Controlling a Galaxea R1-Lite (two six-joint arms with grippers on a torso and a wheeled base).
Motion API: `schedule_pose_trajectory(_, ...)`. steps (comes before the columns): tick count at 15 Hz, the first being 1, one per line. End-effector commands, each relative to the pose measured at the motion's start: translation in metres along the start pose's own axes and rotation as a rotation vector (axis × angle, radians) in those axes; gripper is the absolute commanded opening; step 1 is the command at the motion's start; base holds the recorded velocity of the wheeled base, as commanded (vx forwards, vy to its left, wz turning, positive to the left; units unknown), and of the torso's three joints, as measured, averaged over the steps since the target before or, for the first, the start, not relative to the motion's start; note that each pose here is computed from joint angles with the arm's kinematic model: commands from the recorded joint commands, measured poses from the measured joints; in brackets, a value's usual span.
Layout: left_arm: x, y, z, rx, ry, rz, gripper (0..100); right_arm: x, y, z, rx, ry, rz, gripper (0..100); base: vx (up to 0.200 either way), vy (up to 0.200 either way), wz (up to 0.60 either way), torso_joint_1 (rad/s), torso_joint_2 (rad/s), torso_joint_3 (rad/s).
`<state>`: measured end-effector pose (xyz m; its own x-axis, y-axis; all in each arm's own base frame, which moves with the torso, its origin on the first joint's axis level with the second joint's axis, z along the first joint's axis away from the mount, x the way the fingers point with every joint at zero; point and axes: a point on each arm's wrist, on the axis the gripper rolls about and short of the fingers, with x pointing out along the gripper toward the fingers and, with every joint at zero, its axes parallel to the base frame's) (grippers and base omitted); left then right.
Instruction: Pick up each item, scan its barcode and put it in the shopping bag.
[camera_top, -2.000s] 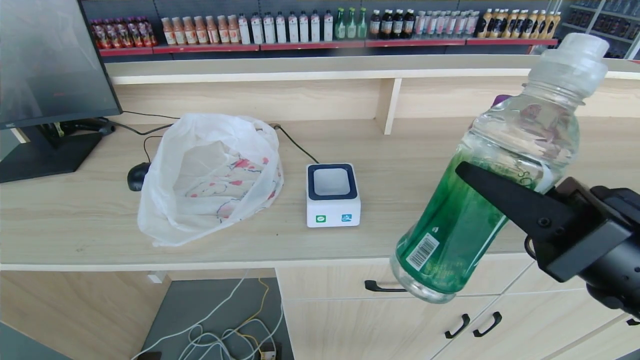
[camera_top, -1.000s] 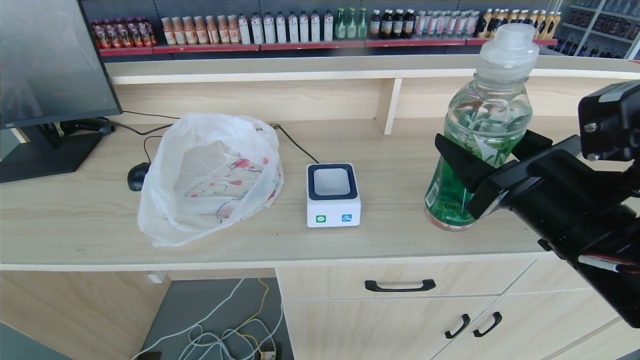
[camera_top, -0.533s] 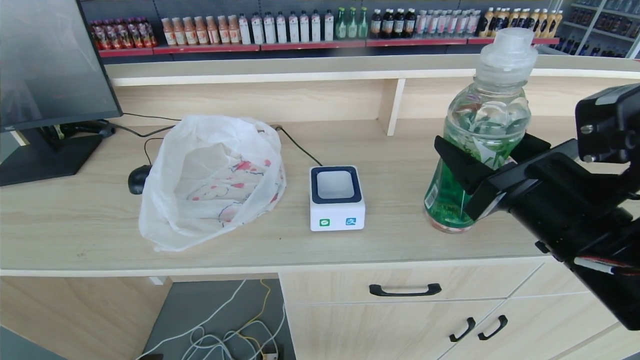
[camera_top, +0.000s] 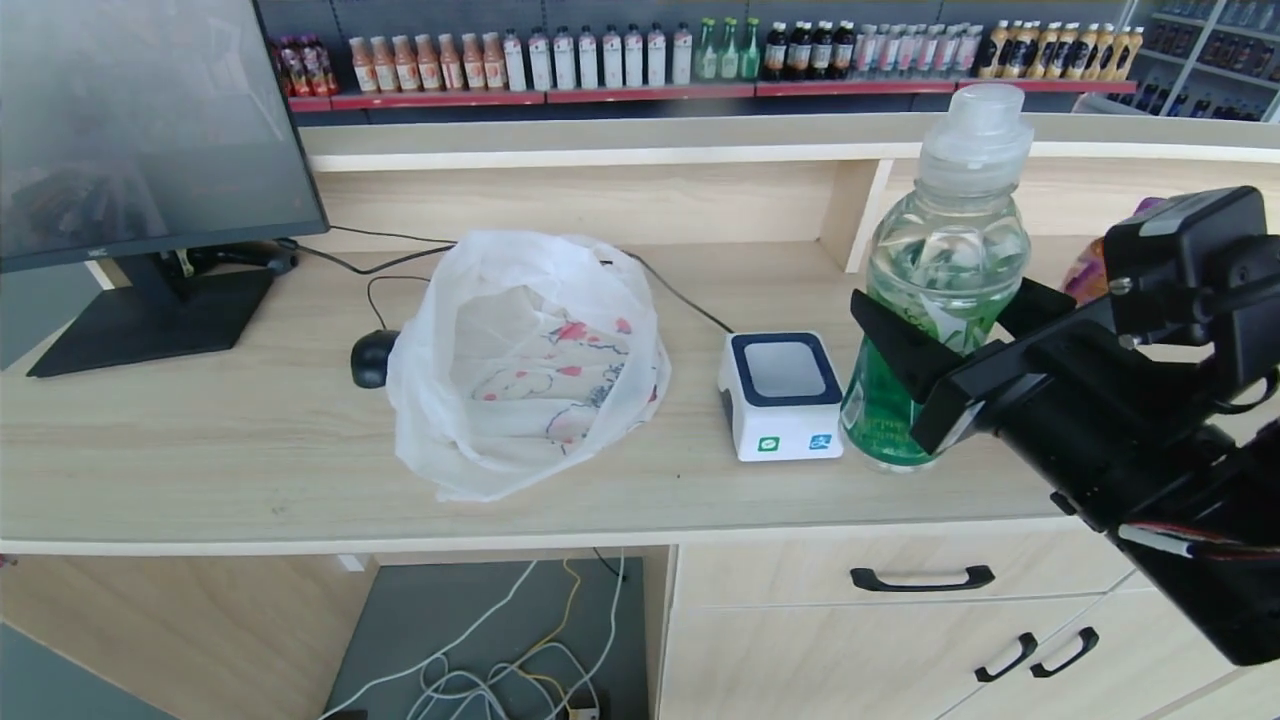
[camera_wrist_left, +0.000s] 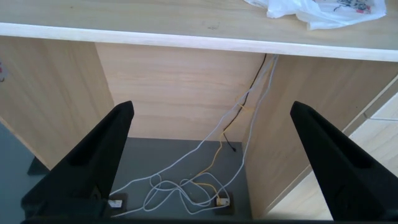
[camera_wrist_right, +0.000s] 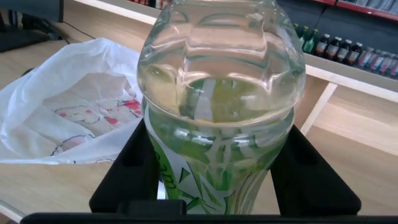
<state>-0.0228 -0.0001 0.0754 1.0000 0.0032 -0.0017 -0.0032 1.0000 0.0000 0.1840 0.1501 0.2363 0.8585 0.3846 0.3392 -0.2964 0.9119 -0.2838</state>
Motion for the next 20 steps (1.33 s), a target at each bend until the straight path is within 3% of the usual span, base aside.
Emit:
schedule_pose_trajectory(1, 0.0, 0.0, 0.0, 0.0, 0.0, 0.0, 100, 0.001, 0.001, -0.001, -0.007, 0.001, 0.0, 0, 0.0, 0.0, 0.0, 0.0, 0.0, 0.0)
schedule_pose_trajectory(6, 0.0, 0.0, 0.0, 0.0, 0.0, 0.0, 100, 0.004, -0.005, 0.001, -0.017, 0.011, -0.066, 0, 0.0, 0.0, 0.0, 0.0, 0.0, 0.0)
schedule_pose_trajectory(10, 0.0, 0.0, 0.0, 0.0, 0.0, 0.0, 100, 0.014, -0.013, 0.01, -0.174, 0.053, -0.224, 0, 0.0, 0.0, 0.0, 0.0, 0.0, 0.0)
schedule_pose_trajectory(13, 0.0, 0.0, 0.0, 0.0, 0.0, 0.0, 100, 0.025, -0.011, 0.02, -0.315, 0.085, -0.191, 0, 0.0, 0.0, 0.0, 0.0, 0.0, 0.0)
schedule_pose_trajectory(17, 0.0, 0.0, 0.0, 0.0, 0.0, 0.0, 100, 0.046, -0.014, 0.043, -0.494, 0.072, -0.142, 0, 0.0, 0.0, 0.0, 0.0, 0.0, 0.0)
schedule_pose_trajectory(20, 0.0, 0.0, 0.0, 0.0, 0.0, -0.002, 100, 0.052, -0.011, 0.045, -0.626, 0.047, -0.069, 0, 0.0, 0.0, 0.0, 0.0, 0.0, 0.0)
